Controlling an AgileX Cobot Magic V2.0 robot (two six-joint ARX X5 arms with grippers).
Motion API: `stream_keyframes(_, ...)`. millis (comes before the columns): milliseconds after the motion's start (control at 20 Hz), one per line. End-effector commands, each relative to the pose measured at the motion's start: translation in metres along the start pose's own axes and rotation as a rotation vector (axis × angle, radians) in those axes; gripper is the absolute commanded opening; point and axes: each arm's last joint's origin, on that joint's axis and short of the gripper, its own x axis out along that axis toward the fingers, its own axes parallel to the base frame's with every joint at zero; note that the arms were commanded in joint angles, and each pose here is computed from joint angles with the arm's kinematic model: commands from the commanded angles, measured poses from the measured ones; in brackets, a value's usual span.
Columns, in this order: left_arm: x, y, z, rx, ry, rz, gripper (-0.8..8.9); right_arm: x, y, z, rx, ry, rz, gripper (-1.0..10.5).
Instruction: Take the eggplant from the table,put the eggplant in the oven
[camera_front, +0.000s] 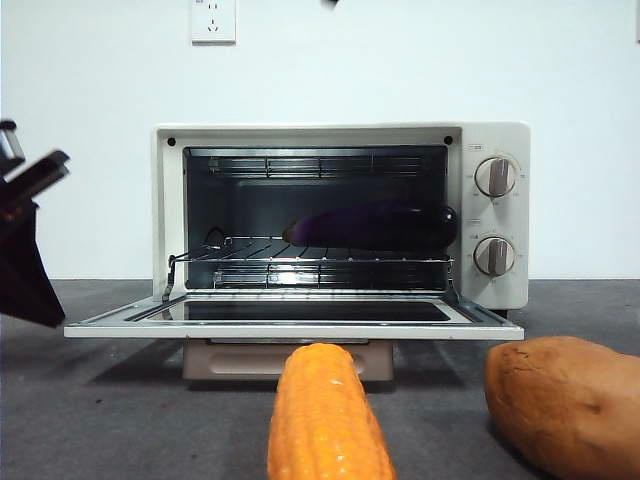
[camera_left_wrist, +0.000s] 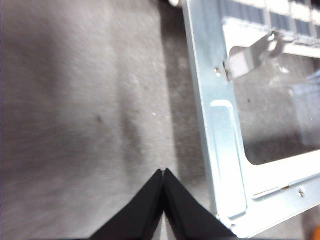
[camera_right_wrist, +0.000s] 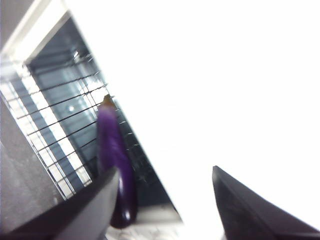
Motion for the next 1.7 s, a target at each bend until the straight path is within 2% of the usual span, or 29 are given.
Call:
stream_keyframes(50, 0.013, 0.005, 0.0, -0.007, 0.043, -0.072, 0.06, -0.022, -0.016, -0.001, 0.101, -0.04, -0.007, 2.4)
stream_keyframes(500, 0.039, 0.017, -0.009, -0.038, 0.147, -0.153, 0.06, -0.074, -0.058, -0.024, 0.261, -0.122, -0.04, 2.2)
stream_keyframes(900, 0.053, 0.019, -0.009, -0.038, 0.161, -0.363, 0.06, -0.11, -0.085, -0.045, 0.371, -0.205, -0.071, 2.2)
stream_keyframes(1300, 0.051, 0.018, -0.002, 0.002, 0.119, -0.52, 0.06, -0.135, -0.099, -0.07, 0.465, -0.216, -0.065, 2.2)
stream_keyframes(1700, 0.039, 0.014, 0.03, 0.032, 0.058, -0.747, 0.06, -0.147, -0.098, -0.097, 0.532, -0.116, -0.018, 2.2)
